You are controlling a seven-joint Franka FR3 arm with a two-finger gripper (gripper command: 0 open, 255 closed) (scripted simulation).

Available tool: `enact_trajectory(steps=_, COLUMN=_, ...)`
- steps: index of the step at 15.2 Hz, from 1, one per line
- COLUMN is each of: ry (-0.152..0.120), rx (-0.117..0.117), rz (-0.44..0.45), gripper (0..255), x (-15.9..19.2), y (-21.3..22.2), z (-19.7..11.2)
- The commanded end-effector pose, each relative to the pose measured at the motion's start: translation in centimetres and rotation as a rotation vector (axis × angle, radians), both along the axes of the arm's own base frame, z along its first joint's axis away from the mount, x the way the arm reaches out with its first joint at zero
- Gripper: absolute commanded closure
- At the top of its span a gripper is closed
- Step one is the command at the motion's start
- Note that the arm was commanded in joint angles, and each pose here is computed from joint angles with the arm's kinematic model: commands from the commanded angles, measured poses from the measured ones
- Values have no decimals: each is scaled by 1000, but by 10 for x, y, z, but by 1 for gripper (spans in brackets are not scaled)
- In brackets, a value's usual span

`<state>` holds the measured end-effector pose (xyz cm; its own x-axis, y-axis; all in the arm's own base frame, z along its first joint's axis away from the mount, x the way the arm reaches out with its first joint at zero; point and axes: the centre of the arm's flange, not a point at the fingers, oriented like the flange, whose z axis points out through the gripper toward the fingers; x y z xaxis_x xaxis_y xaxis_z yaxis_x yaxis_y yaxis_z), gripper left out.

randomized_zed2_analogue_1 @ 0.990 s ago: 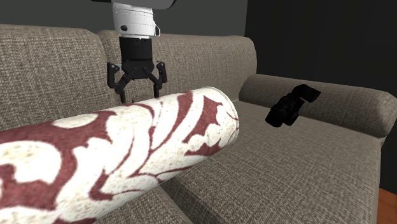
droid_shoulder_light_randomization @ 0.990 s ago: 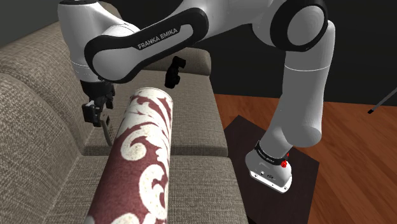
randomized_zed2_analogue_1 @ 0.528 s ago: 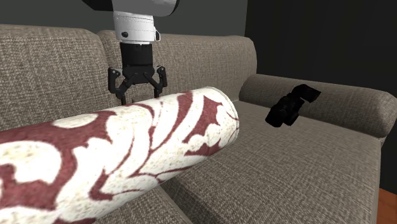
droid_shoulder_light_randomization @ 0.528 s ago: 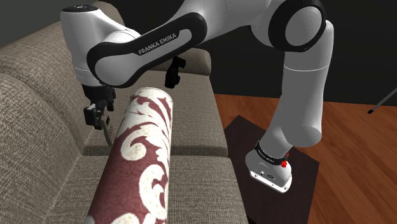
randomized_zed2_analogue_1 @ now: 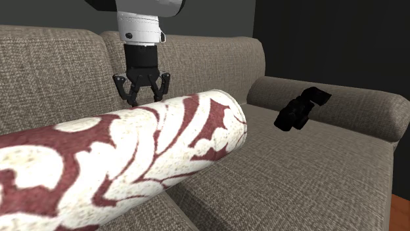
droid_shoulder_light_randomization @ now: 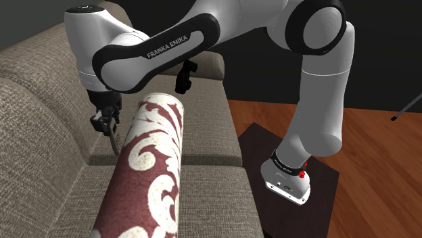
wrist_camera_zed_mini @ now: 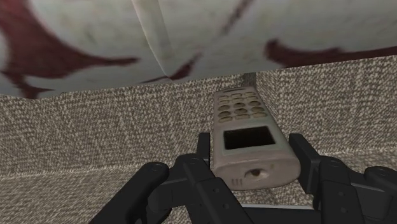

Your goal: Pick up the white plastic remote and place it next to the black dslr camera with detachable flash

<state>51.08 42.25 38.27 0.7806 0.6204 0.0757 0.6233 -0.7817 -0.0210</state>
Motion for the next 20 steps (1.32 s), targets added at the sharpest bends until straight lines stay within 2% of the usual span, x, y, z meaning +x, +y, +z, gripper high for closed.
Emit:
enact_trajectory(steps=1, ry=0, rx=0, rz=0, gripper=255, x=0, y=0, z=0)
enact_trajectory(steps=5, ry=0, rx=0, rz=0, gripper=255, x=0, y=0, z=0)
enact_trajectory(steps=20, ry=0, rx=0, rz=0, gripper=255, x=0, y=0, z=79)
